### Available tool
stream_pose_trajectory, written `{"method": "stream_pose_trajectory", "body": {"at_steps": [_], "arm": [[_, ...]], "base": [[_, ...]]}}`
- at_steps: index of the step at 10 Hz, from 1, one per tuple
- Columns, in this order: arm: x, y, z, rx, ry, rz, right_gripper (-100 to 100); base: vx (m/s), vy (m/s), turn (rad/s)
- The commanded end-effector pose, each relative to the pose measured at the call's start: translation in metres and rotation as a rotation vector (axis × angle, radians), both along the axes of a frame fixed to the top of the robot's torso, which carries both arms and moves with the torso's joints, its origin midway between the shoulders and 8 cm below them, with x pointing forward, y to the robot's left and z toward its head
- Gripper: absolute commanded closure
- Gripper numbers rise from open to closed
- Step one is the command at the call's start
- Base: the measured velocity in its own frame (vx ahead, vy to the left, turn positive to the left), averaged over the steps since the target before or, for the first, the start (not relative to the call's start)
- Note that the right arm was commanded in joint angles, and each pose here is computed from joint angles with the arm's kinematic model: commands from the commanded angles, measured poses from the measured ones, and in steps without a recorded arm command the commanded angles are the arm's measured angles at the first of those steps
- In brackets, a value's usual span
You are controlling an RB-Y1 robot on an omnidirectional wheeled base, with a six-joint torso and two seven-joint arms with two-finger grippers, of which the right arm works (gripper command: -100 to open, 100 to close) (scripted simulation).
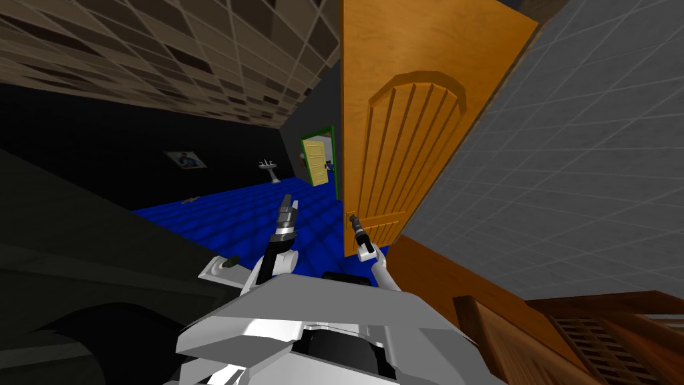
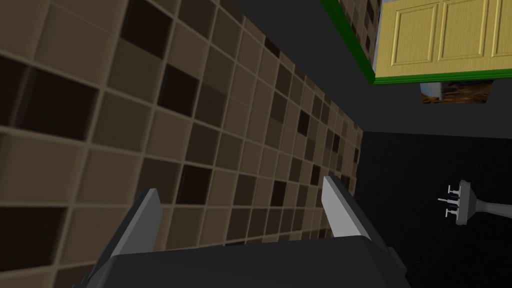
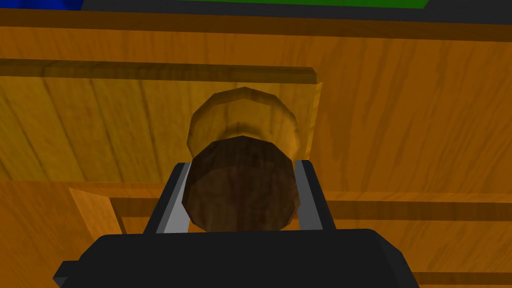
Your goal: Push the door open
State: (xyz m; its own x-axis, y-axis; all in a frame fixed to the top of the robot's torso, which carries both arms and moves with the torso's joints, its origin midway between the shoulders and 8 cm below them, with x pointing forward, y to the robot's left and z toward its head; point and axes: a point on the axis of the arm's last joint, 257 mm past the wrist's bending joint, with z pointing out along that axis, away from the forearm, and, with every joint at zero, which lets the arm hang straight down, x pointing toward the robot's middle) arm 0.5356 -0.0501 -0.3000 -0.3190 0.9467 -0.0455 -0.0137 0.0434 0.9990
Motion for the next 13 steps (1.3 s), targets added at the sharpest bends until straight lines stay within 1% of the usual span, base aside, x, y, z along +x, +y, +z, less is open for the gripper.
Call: {"method": "stream_pose_trajectory", "body": {"at_steps": [1, 2, 3, 5, 7, 8, 10, 13], "arm": [[0.0, -0.002, 0.0, 0.001, 0.0, -0.003, 100], [0.0, -0.002, 0.0, 0.001, 0.0, -0.003, 100], [0.003, -0.02, -0.004, -0.023, 0.002, -0.023, 100], [0.008, -0.038, -0.005, -0.036, 0.001, -0.048, 100], [0.012, -0.053, -0.004, -0.038, 0.001, -0.076, 100], [0.002, -0.039, -0.011, -0.053, 0.007, -0.04, -100], [-0.007, -0.027, -0.013, -0.058, 0.008, -0.014, -100], [-0.024, 0.0, -0.014, -0.051, 0.012, 0.035, -100]], "base": [[-0.01, -0.002, -0.004], [0.0, 0.0, 0.0], [0.081, 0.082, -0.038], [0.172, 0.136, -0.125], [0.213, 0.125, -0.106], [0.054, 0.02, -0.202], [-0.134, -0.077, -0.145], [-0.098, -0.067, -0.148]]}}
